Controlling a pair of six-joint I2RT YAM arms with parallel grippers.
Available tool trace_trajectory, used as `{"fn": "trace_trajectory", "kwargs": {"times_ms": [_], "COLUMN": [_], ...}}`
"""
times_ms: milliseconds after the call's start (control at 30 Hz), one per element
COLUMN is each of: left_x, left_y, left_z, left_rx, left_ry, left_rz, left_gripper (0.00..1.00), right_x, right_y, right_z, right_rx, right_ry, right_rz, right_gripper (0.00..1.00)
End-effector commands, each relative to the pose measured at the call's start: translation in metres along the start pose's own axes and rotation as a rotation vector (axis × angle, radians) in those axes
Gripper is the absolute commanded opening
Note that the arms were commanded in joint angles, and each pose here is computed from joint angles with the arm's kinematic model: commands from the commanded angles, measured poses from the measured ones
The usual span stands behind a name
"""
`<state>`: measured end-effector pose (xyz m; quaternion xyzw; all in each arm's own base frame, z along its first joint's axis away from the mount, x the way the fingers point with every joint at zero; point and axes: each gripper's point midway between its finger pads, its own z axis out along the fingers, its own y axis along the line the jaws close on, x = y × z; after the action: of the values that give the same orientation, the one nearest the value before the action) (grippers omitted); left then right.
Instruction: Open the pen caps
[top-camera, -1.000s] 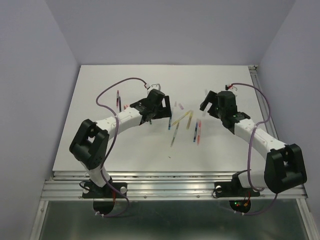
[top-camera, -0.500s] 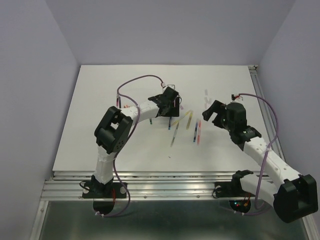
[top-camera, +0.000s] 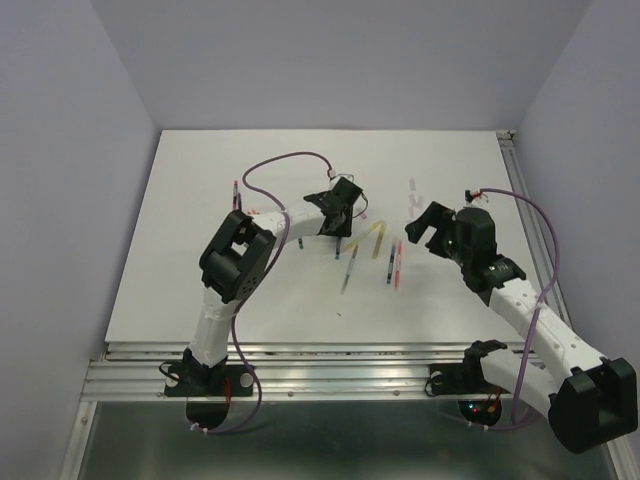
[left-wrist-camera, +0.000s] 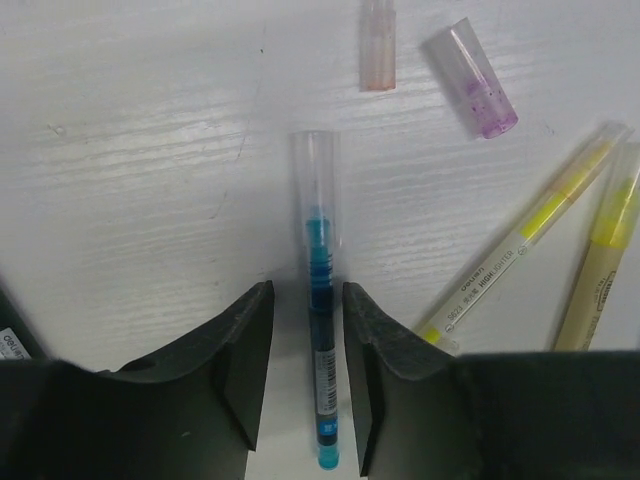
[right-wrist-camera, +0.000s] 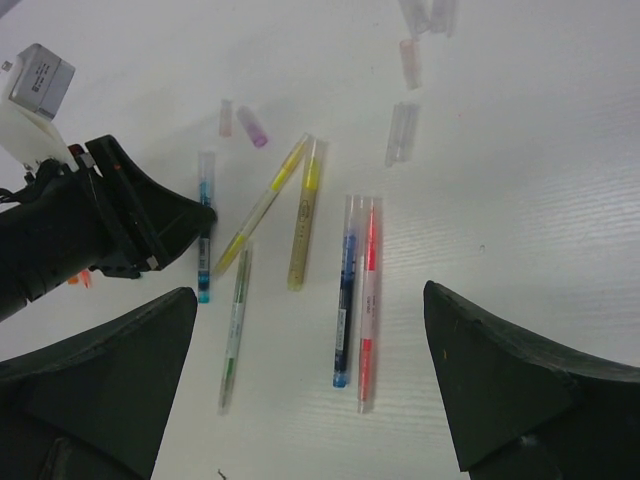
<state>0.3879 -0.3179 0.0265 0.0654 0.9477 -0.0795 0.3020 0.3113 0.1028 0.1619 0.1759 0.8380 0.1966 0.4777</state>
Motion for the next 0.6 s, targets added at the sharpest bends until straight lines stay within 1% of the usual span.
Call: {"fn": "trace_trajectory", "kwargs": {"times_ms": [0,33,200,233,267,300,367,433,467,500,567], "left_x": [0.018,0.019,0.022,0.022,0.022,0.016,0.008,-0.009,-0.014,-0.022,-0.026], "left_y": [0.012,0.014,0.021,0.023,0.026,0.027,0.028,0.022,0.019,0.014,0.009], "left_z": [0.003,0.003,-0.001,-0.002,-0.003,-0.009,-0.017,-0.035,-0.042,-0.059,-0.076], "left_rx": [-0.068,-0.069,-0.069,-0.074,-0.082,-0.088,-0.09,-0.048,-0.023,0.027,0.081], "left_ry": [0.037,0.038,0.018,0.016,0.014,-0.01,-0.038,-0.099,-0.125,-0.18,-0.226], "left_rz": [0.074,0.083,0.142,0.147,0.152,0.156,0.164,0.143,0.132,0.109,0.084], "left_gripper": [0.38,0.33,0.17,0.08,0.02,0.0,0.0,0.0,0.0,0.0,0.0], "right_x": [0.001,0.0,-0.001,-0.002,-0.001,0.0,0.003,0.003,0.005,0.007,0.01], "right_y": [-0.013,-0.015,-0.018,-0.017,-0.015,-0.01,0.001,0.016,0.024,0.037,0.052], "right_z": [-0.001,-0.001,-0.002,-0.002,-0.002,-0.002,-0.004,-0.006,-0.007,-0.01,-0.015], "right_rx": [0.053,0.061,0.084,0.078,0.07,0.043,-0.015,-0.09,-0.131,-0.206,-0.288], "right_ry": [-0.021,-0.023,-0.028,-0.031,-0.025,-0.017,0.014,0.026,0.043,0.062,0.084], "right_rz": [0.006,0.01,0.017,0.022,0.018,0.018,0.013,0.006,0.011,0.014,0.028], "right_gripper": [1.0,1.0,1.0,1.0,1.0,1.0,1.0,1.0,1.0,1.0,1.0]}}
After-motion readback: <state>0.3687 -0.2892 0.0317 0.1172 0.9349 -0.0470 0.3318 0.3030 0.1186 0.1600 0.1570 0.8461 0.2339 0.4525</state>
